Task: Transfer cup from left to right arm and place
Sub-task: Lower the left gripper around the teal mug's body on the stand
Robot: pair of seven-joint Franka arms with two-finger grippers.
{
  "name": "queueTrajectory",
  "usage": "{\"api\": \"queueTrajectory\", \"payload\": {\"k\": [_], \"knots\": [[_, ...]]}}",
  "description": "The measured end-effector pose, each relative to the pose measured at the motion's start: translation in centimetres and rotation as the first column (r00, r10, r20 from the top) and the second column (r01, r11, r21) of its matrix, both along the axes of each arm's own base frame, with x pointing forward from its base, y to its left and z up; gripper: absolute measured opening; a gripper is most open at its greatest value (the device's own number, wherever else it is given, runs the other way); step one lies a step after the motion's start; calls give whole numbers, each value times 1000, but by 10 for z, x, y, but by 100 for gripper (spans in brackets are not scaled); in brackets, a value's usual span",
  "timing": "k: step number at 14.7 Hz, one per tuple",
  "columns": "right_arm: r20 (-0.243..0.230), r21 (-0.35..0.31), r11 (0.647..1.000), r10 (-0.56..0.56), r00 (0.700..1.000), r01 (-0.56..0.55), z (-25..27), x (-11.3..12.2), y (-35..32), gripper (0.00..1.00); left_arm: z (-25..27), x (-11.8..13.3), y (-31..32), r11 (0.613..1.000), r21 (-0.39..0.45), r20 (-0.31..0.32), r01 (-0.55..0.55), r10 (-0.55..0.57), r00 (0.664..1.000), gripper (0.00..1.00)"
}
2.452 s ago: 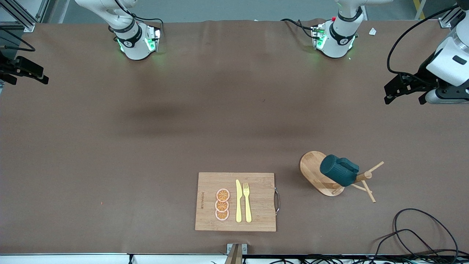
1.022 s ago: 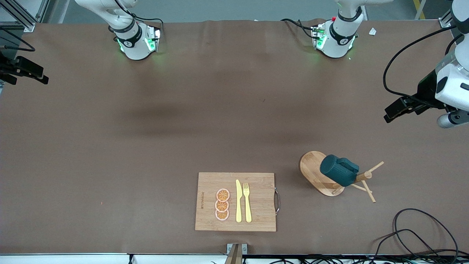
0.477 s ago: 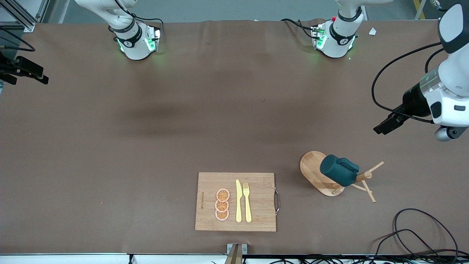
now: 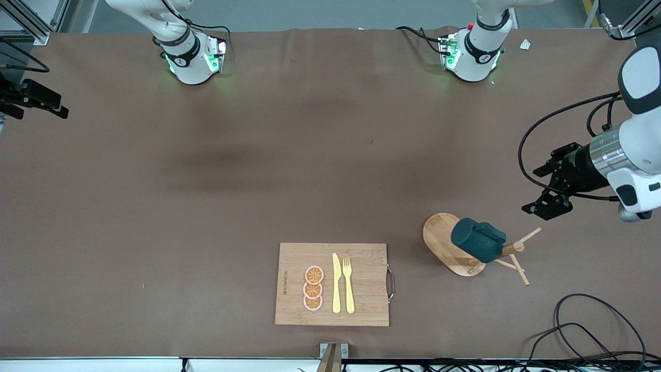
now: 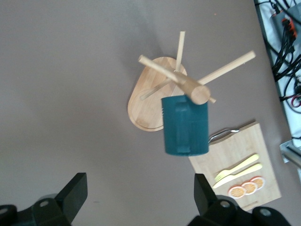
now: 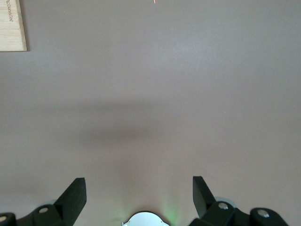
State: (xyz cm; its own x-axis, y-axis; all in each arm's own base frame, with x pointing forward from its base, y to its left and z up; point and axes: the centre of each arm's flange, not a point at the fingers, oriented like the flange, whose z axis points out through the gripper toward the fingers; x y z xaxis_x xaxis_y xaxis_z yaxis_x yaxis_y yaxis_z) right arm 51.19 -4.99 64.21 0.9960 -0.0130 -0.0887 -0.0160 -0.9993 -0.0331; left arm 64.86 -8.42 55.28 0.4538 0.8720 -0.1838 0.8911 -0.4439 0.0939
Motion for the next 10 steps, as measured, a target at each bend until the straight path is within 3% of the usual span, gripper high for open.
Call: {"api": "queueTrajectory", "payload": {"k": [3, 6, 10], "knots": [[0, 0, 1000, 0, 1000, 0, 0, 0, 0, 100, -12, 17, 23, 997, -22, 11, -78, 78, 997, 100], [0, 0, 1000, 0, 1000, 0, 0, 0, 0, 100, -38, 30, 42, 988, -65, -17, -143, 142, 990, 100], [-1, 0, 1000, -1, 1000, 1, 0, 0, 0, 100, -62, 43, 15, 975, -93, -32, -204, 201, 979, 100]]}}
